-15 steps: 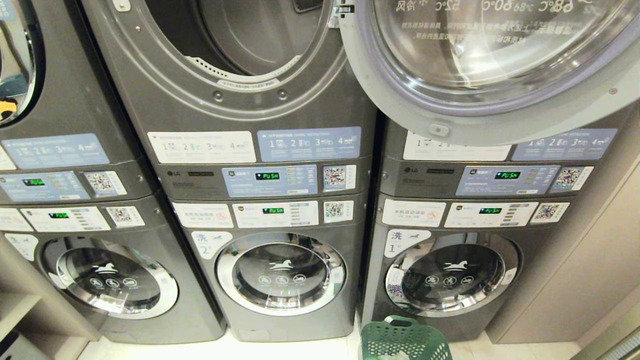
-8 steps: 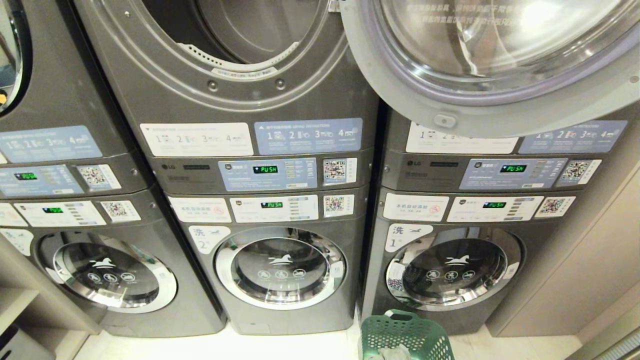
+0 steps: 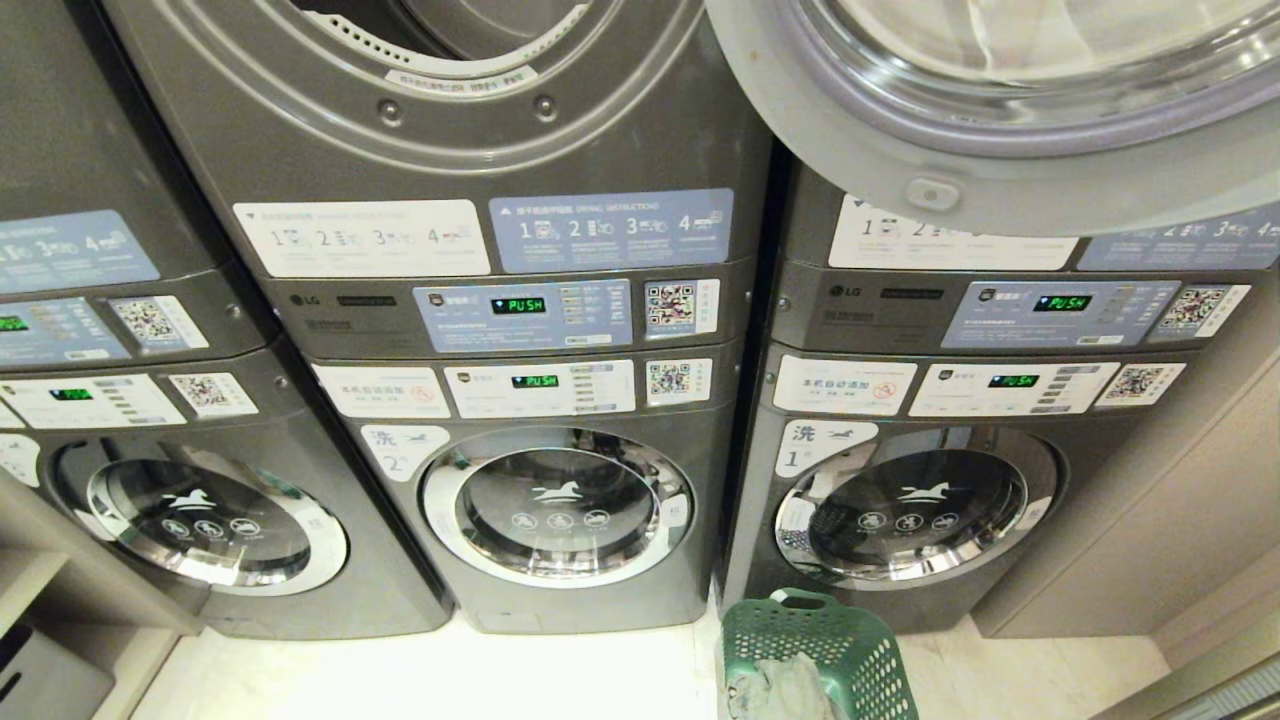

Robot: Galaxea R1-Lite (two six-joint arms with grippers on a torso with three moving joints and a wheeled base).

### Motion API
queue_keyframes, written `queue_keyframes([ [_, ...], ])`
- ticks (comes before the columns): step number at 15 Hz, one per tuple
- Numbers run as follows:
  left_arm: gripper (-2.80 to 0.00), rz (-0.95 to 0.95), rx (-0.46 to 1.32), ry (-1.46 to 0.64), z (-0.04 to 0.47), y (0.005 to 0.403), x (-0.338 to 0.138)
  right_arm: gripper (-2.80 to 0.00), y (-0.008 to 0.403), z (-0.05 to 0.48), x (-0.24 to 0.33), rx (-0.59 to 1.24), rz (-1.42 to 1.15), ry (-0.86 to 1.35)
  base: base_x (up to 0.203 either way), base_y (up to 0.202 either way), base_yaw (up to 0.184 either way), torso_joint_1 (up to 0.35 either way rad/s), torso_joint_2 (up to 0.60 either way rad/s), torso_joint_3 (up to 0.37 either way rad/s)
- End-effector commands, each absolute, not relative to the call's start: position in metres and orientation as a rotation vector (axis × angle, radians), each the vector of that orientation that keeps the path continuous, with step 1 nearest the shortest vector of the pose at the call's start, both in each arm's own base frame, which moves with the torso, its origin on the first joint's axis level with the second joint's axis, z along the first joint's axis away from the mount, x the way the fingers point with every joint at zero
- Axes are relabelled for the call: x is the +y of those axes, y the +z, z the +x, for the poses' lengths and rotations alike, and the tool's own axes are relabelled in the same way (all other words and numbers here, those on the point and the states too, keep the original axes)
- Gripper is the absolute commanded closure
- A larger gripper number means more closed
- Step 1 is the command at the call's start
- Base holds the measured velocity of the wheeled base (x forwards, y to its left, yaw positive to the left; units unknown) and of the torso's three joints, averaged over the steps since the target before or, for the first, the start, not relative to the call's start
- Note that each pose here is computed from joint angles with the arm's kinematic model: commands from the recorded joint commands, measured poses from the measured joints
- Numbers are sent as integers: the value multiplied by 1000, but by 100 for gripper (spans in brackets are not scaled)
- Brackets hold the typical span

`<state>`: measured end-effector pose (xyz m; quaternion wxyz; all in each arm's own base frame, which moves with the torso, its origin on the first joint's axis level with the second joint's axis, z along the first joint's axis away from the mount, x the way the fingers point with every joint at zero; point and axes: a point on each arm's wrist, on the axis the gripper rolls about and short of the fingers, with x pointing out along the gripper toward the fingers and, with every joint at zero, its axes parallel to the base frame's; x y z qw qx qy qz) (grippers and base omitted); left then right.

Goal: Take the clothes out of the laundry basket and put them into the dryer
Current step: Take the clothes out of the basket

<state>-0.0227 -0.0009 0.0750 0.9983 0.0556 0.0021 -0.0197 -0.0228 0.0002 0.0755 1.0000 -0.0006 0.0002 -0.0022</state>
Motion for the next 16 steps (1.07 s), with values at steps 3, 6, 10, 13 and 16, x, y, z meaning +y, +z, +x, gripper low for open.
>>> queue_keyframes([
  [3, 0, 112, 4, -40, -23, 75, -1, 0, 76, -23, 0, 2, -2, -5, 0, 0, 0, -65, 133, 43],
  [6, 0, 112, 2, -40, -23, 75, -1, 0, 76, -23, 0, 2, -2, -3, 0, 0, 0, -54, 125, 64],
  [10, 0, 112, 4, -40, -23, 75, -1, 0, 76, -23, 0, 2, -2, -5, 0, 0, 0, -63, 134, 70],
  [13, 0, 112, 2, -39, -23, 75, -1, 0, 76, -23, 0, 2, -2, -5, 0, 0, 0, -59, 136, 75],
  [16, 0, 112, 4, -39, -23, 75, -1, 0, 76, -23, 0, 2, -2, -5, 0, 0, 0, -65, 146, 73],
])
